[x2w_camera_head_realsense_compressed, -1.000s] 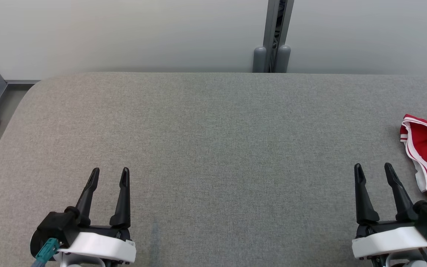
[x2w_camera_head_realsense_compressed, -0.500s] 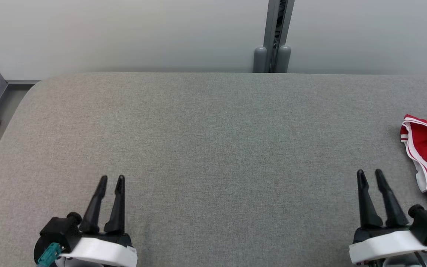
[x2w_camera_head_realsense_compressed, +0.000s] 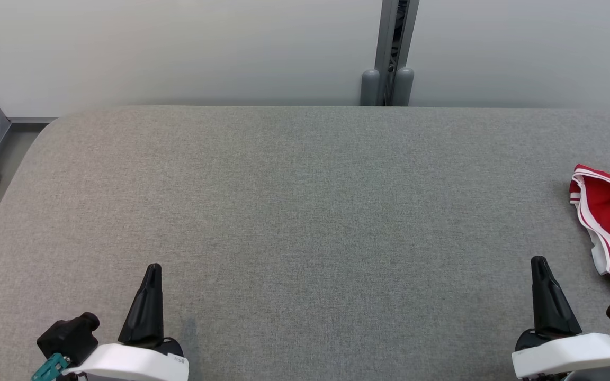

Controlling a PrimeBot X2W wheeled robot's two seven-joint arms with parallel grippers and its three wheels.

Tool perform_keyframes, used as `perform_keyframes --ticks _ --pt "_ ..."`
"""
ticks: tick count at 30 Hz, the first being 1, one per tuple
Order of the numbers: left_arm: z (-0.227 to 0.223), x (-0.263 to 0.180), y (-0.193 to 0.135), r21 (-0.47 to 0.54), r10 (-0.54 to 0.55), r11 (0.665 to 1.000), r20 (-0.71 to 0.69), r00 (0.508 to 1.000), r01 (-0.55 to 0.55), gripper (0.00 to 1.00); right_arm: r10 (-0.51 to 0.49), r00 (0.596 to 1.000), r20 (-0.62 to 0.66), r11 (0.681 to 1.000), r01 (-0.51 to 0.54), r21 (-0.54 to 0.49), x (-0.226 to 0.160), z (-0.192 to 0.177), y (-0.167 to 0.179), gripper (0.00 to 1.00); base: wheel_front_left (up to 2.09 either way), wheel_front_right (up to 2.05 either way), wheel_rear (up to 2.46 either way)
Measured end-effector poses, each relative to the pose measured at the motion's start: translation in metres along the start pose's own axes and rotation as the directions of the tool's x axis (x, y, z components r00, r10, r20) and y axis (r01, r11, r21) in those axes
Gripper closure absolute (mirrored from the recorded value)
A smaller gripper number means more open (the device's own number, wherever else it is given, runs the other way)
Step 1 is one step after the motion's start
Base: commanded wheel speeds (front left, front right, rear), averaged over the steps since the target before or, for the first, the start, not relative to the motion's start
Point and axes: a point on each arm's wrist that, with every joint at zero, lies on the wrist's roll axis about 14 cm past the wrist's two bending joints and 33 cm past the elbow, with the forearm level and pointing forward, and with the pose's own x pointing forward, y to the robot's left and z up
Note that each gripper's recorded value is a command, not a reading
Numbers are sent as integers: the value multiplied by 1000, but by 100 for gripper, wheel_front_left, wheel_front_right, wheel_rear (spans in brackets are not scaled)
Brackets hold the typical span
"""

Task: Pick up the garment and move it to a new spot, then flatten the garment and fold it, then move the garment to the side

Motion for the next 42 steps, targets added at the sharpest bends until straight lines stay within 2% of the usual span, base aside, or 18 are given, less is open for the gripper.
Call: perform_keyframes --ticks 9,18,28,42 --pt "2 0 3 -137 23 990 -3 1000 -23 100 -35 999 1 990 35 140 -1 4 -9 100 0 0 0" --pt "3 1 5 -259 36 965 -10 999 -38 100 -60 998 -6 962 59 265 -3 7 -15 100 0 0 0" --pt "5 1 7 -378 45 925 -16 999 -48 100 -86 996 -10 918 83 388 -5 9 -23 100 0 0 0" --pt "8 2 7 -523 44 851 -22 999 -49 100 -104 994 -21 838 98 537 -9 13 -30 100 0 0 0"
